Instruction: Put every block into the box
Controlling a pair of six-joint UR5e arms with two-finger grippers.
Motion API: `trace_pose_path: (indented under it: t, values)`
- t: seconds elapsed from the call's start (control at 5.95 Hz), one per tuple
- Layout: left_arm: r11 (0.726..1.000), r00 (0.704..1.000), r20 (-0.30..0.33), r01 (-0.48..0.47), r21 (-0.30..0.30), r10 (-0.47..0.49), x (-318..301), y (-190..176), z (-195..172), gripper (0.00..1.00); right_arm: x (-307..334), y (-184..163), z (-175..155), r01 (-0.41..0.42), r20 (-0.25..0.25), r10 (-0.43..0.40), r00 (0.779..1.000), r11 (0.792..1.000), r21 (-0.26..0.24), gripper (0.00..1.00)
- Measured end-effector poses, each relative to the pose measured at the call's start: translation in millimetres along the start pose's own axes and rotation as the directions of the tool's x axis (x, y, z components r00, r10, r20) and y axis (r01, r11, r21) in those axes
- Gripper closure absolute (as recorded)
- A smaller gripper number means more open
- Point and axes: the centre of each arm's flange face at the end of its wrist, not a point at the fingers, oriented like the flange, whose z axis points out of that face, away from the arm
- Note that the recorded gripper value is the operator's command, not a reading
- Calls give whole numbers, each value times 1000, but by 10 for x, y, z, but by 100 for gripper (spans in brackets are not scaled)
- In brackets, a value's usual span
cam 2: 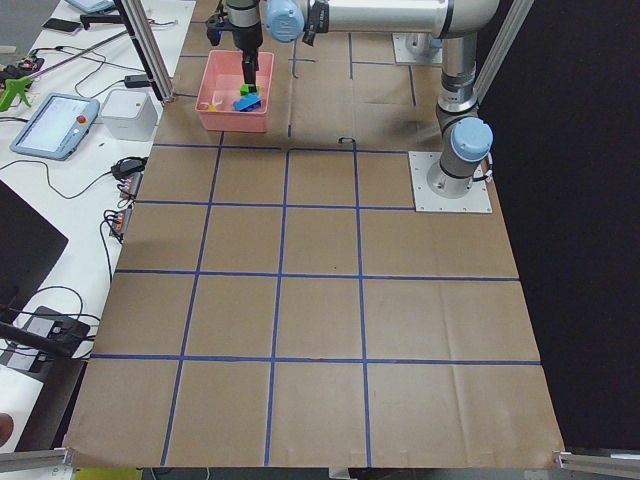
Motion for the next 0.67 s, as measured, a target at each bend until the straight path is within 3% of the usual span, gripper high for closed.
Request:
trace_pose_path:
  t: [0.17, 0.34, 0.67]
  values:
    - [999, 999, -2, -39, 17, 39, 9, 282, -101, 1, -182, -88, 181, 5, 8, -5, 1000, 1000, 14, 35]
    - [998, 998, -5, -56, 29, 56, 31, 449, -175, 1, -252, -227, 246, 18, 13, -19, 1000, 999, 48, 0]
    - [997, 998, -11, -63, 36, 63, 62, 572, -243, 1, -291, -390, 254, 32, 10, -33, 999, 995, 92, 0]
